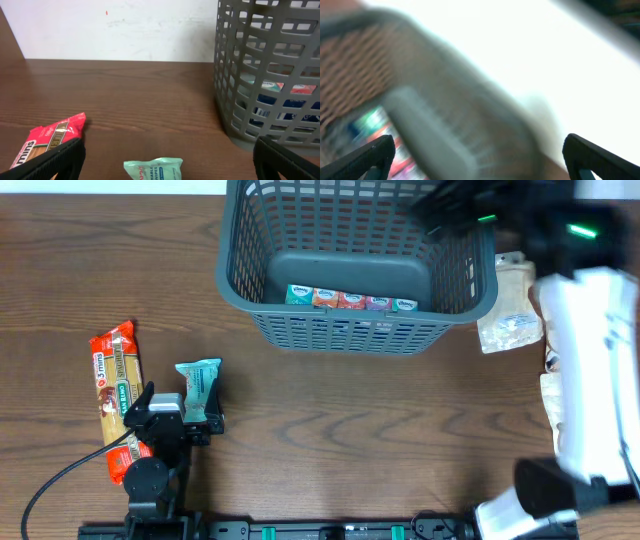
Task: Pack container
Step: 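Move the right gripper back to the clear kraft pouch and grasp it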
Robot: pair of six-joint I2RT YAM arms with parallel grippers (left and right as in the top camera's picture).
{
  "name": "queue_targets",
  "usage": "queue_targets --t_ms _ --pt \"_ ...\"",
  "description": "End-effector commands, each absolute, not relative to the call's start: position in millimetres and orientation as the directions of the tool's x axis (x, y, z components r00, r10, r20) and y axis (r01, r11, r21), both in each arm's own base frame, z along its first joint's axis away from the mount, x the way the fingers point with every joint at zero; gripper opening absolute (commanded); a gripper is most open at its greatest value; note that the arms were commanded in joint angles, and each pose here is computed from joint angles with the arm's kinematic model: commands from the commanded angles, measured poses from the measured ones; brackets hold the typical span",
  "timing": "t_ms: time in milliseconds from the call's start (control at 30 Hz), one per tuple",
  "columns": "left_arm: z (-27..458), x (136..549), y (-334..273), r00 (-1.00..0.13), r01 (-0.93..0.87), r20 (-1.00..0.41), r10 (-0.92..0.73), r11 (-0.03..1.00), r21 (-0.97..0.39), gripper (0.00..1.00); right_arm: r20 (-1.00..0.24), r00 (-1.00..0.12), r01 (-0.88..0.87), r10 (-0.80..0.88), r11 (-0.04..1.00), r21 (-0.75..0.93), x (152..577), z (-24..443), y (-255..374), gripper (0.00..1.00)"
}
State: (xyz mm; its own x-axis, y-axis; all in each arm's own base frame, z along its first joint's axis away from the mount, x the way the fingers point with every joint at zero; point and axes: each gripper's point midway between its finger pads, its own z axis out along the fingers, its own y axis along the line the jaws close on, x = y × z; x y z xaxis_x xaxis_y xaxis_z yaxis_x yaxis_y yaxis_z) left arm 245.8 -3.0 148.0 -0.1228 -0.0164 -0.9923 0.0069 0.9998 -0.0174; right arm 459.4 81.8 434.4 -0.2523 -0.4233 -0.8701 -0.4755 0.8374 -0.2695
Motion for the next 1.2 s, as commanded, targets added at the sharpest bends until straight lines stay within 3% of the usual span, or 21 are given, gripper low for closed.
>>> queue_targets --t_ms 0,200,433,633,867,1167 --pt "128.1 244.5 1.9 -0.191 -0.025 -0.981 -0.024 0.999 -0.019 0.99 -0.924 -0.332 -0.241 -0.189 0.964 -0.111 457.7 454.9 12.3 0.99" --pt "122.3 244.9 1.9 -0.216 -0.026 -0.976 -0.023 1.000 -0.018 0.99 -0.859 -0.500 -0.053 -0.107 0.994 -0.093 458.7 410.6 -67.6 0.99" --pt "114.9 245.0 1.9 -0.249 -0.026 -0.968 -0.023 1.000 -0.016 0.99 -0.655 -0.755 0.035 -0.040 0.994 -0.100 475.7 301.0 -112.0 0.99" --pt "113.3 245.0 1.9 -0.255 -0.026 -0.967 -0.022 1.000 -0.016 0.99 -0.533 -0.846 0.022 -0.016 0.998 -0.065 493.9 230.1 -117.1 0.99" --pt "113.3 245.0 2.0 -0.255 -0.027 -0.967 -0.022 1.000 -0.015 0.99 -0.343 -0.939 -0.032 -0.040 0.999 -0.030 485.6 157.4 -113.6 0.99" --pt "113.4 245.1 2.0 -0.255 -0.027 -0.967 -0.022 1.000 -0.016 0.99 -0.216 -0.975 -0.052 -0.051 0.999 0.001 474.6 113.6 -113.1 0.99"
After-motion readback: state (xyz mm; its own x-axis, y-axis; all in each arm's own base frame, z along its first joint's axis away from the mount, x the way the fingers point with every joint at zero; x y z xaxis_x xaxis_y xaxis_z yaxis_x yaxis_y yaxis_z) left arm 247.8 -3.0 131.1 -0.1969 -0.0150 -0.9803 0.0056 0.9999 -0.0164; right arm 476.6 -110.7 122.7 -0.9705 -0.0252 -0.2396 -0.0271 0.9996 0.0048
